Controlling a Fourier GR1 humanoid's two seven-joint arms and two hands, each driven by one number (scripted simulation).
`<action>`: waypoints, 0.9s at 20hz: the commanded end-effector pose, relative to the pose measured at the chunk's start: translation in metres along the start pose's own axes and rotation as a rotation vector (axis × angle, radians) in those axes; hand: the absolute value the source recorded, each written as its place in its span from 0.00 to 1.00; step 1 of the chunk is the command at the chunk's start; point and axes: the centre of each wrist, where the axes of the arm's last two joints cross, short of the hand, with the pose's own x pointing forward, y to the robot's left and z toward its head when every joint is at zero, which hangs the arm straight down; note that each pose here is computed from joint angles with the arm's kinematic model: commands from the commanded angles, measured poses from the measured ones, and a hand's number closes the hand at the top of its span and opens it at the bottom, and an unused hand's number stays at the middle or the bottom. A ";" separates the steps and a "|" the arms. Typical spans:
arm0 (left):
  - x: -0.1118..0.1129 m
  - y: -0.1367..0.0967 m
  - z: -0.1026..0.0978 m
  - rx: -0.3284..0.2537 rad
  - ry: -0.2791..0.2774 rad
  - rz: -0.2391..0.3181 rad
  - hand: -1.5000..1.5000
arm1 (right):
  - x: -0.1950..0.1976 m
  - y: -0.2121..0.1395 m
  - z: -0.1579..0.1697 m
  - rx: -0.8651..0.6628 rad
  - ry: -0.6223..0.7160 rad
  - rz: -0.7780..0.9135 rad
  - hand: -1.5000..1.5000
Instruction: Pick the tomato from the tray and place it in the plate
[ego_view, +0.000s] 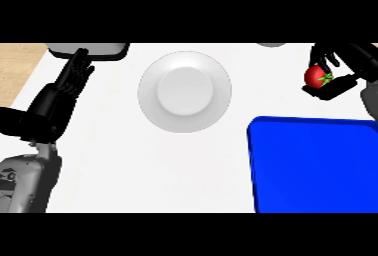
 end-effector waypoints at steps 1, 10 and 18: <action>0.001 0.009 0.002 0.036 0.011 -0.008 0.50 | 0.008 -0.014 -0.020 -0.041 -0.184 -0.169 1.00; 0.003 0.001 0.016 0.028 0.024 -0.007 0.50 | 0.080 0.003 -0.097 0.034 -0.275 -0.251 1.00; -0.004 0.004 0.009 0.039 0.025 -0.005 0.50 | 0.155 0.046 -0.143 0.147 -0.291 -0.338 1.00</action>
